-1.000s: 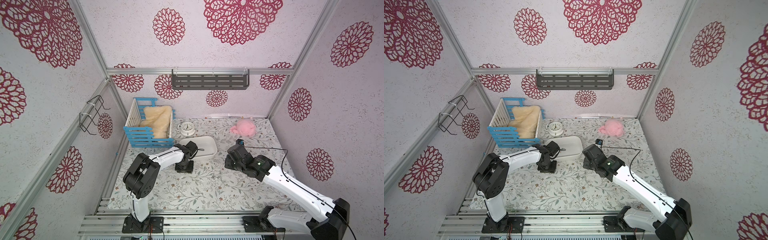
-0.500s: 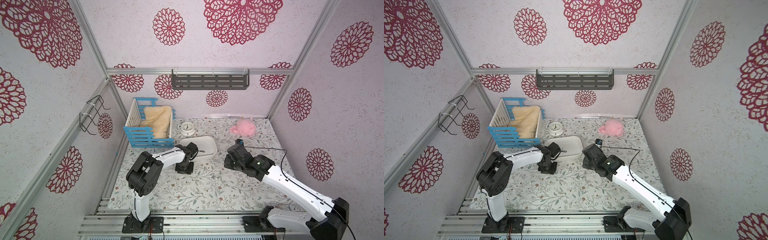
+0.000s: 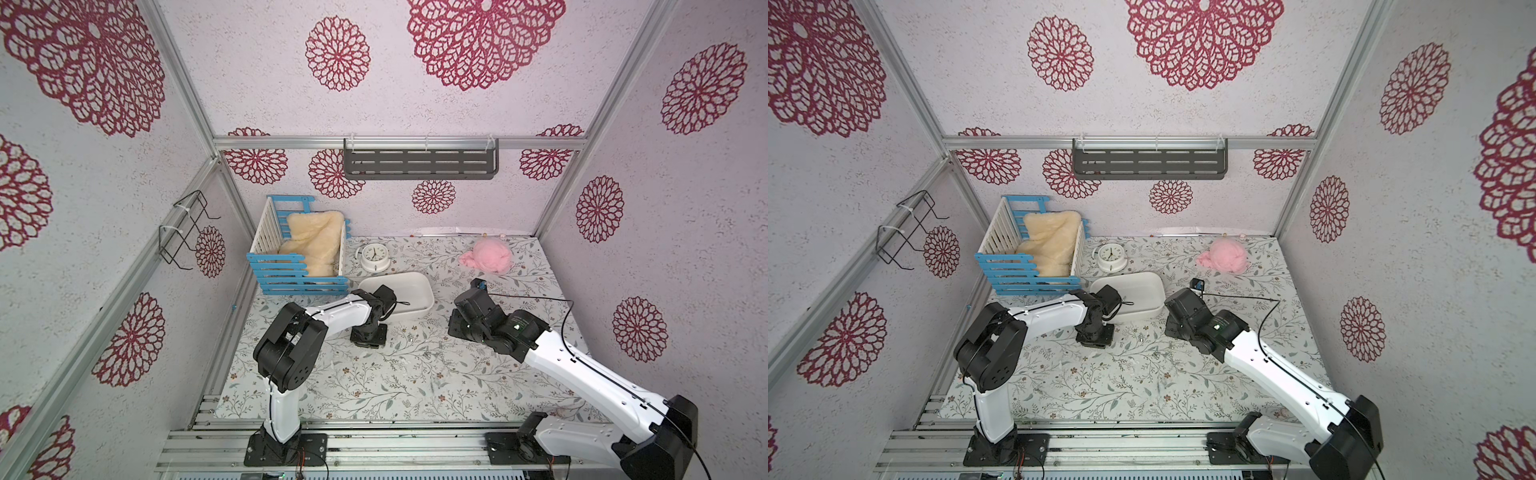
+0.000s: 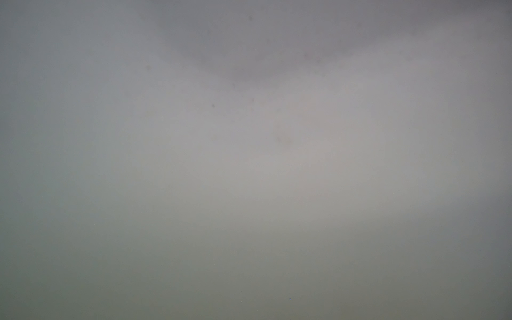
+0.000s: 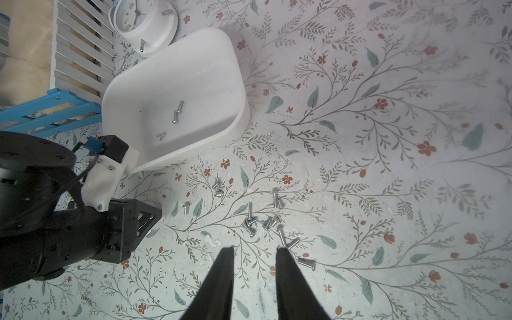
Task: Put the screws on the desktop into the storage box
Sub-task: Pick up the screw from the center of the board.
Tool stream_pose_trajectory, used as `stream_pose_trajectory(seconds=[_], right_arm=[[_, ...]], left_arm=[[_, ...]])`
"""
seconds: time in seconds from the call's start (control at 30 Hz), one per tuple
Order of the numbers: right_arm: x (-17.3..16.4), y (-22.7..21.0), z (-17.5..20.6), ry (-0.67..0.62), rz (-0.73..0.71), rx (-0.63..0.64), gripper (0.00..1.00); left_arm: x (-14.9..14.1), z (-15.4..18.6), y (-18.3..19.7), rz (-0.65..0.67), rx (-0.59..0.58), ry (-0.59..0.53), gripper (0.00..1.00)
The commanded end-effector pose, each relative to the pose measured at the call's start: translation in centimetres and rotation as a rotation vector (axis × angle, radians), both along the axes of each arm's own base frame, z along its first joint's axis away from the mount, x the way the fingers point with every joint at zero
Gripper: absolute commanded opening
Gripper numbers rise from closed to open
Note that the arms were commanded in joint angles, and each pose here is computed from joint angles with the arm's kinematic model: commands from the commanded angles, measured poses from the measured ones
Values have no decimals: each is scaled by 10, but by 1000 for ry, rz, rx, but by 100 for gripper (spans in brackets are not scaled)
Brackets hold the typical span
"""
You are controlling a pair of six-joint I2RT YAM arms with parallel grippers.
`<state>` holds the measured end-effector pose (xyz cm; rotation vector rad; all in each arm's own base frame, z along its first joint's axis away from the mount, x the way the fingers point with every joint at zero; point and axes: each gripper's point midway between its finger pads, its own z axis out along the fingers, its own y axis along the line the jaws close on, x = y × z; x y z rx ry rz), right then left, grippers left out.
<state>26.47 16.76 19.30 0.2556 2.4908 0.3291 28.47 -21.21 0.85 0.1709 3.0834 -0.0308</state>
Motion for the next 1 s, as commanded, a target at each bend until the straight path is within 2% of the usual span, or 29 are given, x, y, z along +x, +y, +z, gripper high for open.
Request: stream_pose_trajectory(seconds=[0.0,0.13,0.4,0.63,0.83,0.97], right_arm=[[3,2,7,-23,-18,44,30],[2,1,8,-26,-19,45,30],[1,0,8,-24,-21,51,30],[1,1,7,-22,-20,56,30],[0,1,8,-23,-19,59,30],[0,2,8,-25,-16,61,30]], left_arm=[[-15,-12,-4,-21,7,44,17],[-8,8,-9,-28,-7,13,15],[14,71,-18,-49,-32,-95,13],[25,108,-22,-62,-49,-158,11],[47,146,-25,-92,-29,-240,11],[68,158,-27,-108,-15,-270,11]])
